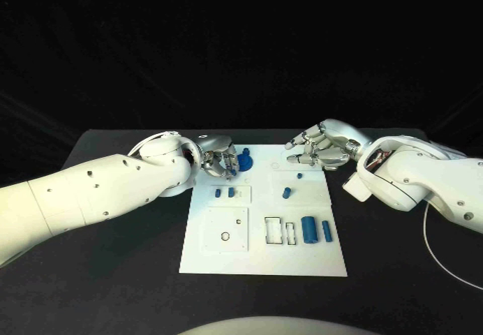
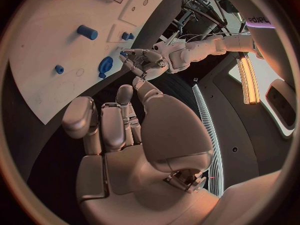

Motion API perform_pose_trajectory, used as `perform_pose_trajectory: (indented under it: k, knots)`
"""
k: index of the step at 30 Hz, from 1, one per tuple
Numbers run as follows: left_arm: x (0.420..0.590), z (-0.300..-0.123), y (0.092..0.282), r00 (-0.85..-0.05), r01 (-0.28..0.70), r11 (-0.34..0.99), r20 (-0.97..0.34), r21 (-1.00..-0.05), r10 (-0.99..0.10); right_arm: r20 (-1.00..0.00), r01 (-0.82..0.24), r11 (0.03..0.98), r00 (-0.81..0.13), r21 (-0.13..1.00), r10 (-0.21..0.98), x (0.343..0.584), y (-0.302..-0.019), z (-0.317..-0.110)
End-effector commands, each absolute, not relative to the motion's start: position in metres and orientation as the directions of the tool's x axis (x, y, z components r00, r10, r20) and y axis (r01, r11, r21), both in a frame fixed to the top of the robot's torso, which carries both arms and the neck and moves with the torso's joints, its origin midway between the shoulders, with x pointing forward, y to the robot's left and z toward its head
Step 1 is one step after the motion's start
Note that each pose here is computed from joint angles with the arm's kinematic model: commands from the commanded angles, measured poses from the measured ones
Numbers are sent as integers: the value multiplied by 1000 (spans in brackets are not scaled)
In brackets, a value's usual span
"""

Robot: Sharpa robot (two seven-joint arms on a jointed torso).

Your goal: Assemble the parts on the task board

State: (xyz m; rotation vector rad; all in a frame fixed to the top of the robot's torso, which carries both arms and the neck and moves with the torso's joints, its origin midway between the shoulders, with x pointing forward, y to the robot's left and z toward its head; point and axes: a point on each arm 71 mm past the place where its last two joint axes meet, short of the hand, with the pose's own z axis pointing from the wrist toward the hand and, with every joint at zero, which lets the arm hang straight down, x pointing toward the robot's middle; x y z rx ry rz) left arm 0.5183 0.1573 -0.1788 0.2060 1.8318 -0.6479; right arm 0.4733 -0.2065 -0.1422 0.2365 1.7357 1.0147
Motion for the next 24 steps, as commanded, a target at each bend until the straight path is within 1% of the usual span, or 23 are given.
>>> perform_pose_trajectory:
  k: [1, 4, 9, 17, 24]
  knots:
    - [517, -178, 162, -397, 402, 827, -889, -394, -230, -685, -309, 617, -430, 724, 589, 473, -206, -144]
    - [517, -179, 168, -405, 387, 833, -884, -396, -232, -684, -308, 617, -430, 724, 589, 473, -206, -144]
    - [517, -181, 173, -419, 371, 841, -879, -393, -226, -684, -307, 617, -431, 725, 588, 472, -206, -144]
    - [518, -186, 173, -435, 364, 845, -873, -393, -219, -683, -308, 616, -433, 725, 588, 472, -205, -145]
    - [520, -189, 174, -430, 360, 853, -879, -377, -207, -683, -308, 616, -433, 725, 588, 472, -205, -145]
